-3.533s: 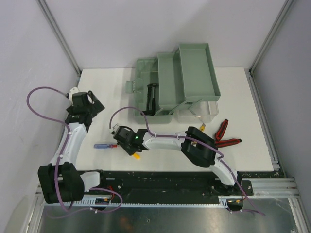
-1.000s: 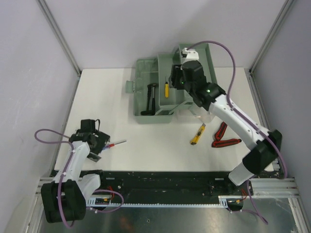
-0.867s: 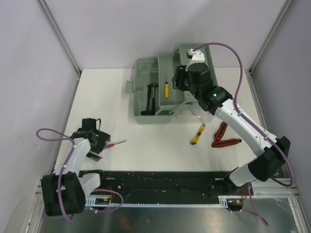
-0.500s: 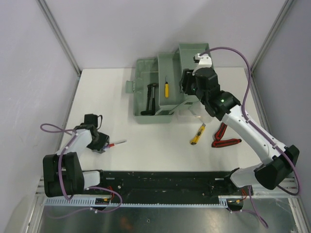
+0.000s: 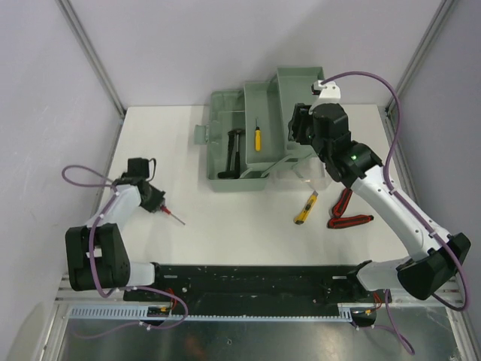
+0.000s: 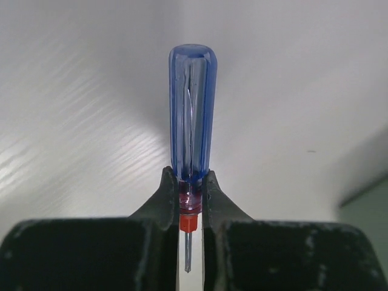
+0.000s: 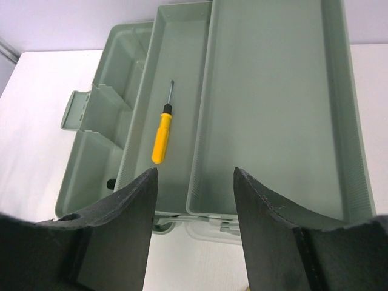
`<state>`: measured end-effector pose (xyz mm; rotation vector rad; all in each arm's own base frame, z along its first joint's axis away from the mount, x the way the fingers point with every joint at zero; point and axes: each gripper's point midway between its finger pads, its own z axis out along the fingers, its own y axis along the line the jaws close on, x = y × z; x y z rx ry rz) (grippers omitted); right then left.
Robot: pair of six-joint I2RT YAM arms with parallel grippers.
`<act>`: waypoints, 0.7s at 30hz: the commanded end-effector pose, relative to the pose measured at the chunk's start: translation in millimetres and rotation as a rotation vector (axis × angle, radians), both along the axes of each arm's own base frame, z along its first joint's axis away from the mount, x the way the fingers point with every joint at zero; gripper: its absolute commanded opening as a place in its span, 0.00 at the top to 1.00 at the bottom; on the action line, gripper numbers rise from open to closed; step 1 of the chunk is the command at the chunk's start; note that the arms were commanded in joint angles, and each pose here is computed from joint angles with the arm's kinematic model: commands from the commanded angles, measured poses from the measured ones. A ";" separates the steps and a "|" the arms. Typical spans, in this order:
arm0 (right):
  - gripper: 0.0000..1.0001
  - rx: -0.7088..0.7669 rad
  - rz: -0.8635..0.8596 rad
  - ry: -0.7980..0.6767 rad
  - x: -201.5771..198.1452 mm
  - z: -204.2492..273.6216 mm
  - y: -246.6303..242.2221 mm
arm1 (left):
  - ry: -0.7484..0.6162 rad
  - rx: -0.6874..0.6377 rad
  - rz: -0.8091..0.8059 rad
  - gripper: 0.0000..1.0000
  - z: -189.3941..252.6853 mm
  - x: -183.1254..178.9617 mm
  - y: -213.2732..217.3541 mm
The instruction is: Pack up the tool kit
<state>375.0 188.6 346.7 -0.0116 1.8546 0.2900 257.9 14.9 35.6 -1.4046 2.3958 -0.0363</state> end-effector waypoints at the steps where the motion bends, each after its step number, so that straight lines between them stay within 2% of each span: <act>1: 0.42 0.002 -0.067 -0.048 -5.4 18.1 -23.7 | -0.301 0.107 -0.252 1.00 81.9 73.9 -12.3; 5: 0.43 0.013 -0.130 -0.061 -7.5 21.1 -46.2 | -0.550 0.114 -0.521 1.00 162.6 123.1 -71.4; 11: 0.43 0.041 -0.233 -0.050 -15.7 20.0 -85.1 | -0.765 -0.003 -0.850 1.00 240.7 181.8 -174.3; 16: 0.43 0.041 -0.307 -0.034 -29.4 14.0 -113.7 | -0.893 -0.142 -1.028 1.00 284.2 218.3 -254.4; 21: 0.43 0.037 -0.370 -0.014 -45.0 6.3 -134.4 | -0.976 -0.235 -1.154 1.00 298.4 247.2 -321.5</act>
